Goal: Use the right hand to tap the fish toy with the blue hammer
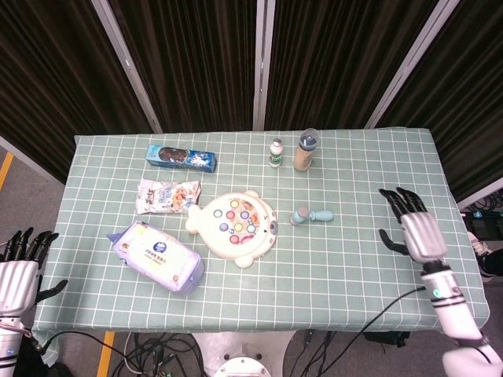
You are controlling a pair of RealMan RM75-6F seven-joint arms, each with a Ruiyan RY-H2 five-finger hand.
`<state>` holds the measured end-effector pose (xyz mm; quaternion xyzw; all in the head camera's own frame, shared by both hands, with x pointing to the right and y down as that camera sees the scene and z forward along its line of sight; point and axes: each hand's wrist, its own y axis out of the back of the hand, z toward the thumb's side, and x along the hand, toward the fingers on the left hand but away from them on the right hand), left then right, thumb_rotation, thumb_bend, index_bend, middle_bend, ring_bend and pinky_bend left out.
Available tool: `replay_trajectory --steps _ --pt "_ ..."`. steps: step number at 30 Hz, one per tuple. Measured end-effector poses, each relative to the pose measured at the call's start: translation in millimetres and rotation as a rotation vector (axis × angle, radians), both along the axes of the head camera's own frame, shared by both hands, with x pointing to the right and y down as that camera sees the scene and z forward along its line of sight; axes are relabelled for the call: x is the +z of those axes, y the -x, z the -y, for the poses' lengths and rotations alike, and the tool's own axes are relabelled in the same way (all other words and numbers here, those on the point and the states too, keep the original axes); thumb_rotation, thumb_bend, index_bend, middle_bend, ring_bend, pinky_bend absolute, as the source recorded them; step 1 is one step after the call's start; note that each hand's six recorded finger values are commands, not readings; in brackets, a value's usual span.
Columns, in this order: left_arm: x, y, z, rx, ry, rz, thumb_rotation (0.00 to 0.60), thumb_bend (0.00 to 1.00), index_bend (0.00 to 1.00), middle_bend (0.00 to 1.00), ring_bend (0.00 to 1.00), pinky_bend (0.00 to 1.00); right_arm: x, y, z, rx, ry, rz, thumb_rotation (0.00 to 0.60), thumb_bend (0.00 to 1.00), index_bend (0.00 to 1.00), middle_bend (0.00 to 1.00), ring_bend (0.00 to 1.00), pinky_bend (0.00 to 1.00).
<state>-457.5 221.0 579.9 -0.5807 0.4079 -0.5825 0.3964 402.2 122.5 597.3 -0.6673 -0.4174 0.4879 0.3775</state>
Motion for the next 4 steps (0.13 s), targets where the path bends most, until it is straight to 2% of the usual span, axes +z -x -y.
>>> replay_trajectory --steps 4 --pt "0.5 -4.3 0.8 0.011 0.005 -0.004 0.6 0.0 0.15 0.14 0.0 0.0 -29.6 -26.9 -46.6 0.054 -0.017 -0.01 0.6 0.31 0.08 0.14 0.04 0.08"
